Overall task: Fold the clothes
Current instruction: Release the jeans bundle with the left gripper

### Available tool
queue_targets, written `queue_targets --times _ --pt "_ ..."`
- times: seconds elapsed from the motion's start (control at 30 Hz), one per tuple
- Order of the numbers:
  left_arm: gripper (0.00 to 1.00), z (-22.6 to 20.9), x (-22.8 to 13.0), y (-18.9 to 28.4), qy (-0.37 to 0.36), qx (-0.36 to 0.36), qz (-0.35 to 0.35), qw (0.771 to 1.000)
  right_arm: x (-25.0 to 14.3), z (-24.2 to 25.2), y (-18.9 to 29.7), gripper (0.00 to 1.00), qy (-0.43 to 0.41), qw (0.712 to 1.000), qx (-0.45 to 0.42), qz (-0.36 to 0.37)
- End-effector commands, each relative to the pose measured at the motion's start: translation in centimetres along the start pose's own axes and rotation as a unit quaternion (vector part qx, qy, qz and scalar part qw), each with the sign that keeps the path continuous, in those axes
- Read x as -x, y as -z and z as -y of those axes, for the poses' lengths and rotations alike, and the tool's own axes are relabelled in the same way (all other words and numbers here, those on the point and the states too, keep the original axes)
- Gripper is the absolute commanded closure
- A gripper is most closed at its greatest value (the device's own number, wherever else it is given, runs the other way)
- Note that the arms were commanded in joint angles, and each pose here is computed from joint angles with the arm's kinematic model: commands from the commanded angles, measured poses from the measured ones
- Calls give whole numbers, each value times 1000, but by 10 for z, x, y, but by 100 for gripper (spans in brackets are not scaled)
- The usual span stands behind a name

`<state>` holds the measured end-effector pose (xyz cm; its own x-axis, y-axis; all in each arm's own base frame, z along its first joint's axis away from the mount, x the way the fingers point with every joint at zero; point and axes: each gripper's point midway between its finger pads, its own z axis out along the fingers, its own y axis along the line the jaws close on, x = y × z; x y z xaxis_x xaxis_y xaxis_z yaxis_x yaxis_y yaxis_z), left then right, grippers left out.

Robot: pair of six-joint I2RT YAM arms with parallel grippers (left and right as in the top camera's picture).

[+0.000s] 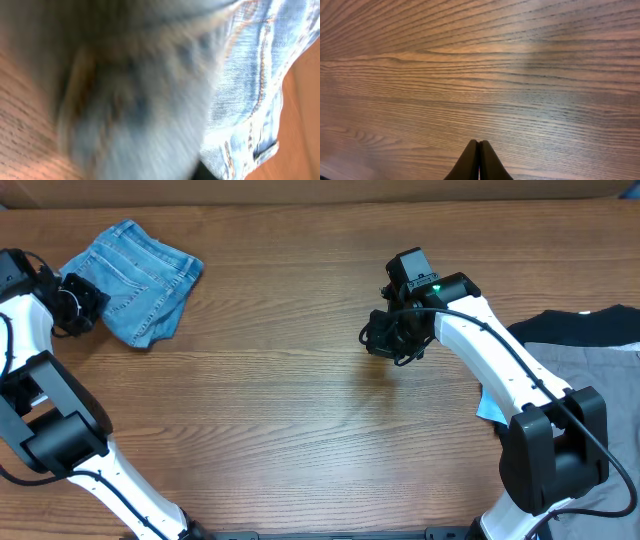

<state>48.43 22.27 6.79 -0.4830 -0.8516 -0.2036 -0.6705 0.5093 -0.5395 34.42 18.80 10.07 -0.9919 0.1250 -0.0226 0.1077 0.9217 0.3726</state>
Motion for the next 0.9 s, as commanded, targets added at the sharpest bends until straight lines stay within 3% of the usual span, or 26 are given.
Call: queue_targets --times 0.0,0.03,0.1,0.27,0.47,0.63,0.8,0.87 --pt "60 9 18 20 27 -22 25 999 7 -3 9 95 6 1000 0 18" --pt "50 7 15 23 32 -20 18 999 7 -3 9 95 6 1000 0 18" --pt "0 1 8 32 43 -6 6 999 7 -3 9 95 5 1000 0 18" --pt "0 1 7 69 33 0 12 999 5 -2 9 95 2 1000 -3 13" --pt "0 17 4 108 -74 25 44 996 4 -2 9 95 2 1000 -3 12" --pt "0 38 -26 114 -164 27 13 986 1 -2 11 95 0 1000 -2 7" --pt "0 75 -60 147 -266 36 17 963 -2 -10 33 84 7 1000 9 23" --pt "0 95 -78 172 -319 38 32 946 0 -18 52 74 18 998 24 50"
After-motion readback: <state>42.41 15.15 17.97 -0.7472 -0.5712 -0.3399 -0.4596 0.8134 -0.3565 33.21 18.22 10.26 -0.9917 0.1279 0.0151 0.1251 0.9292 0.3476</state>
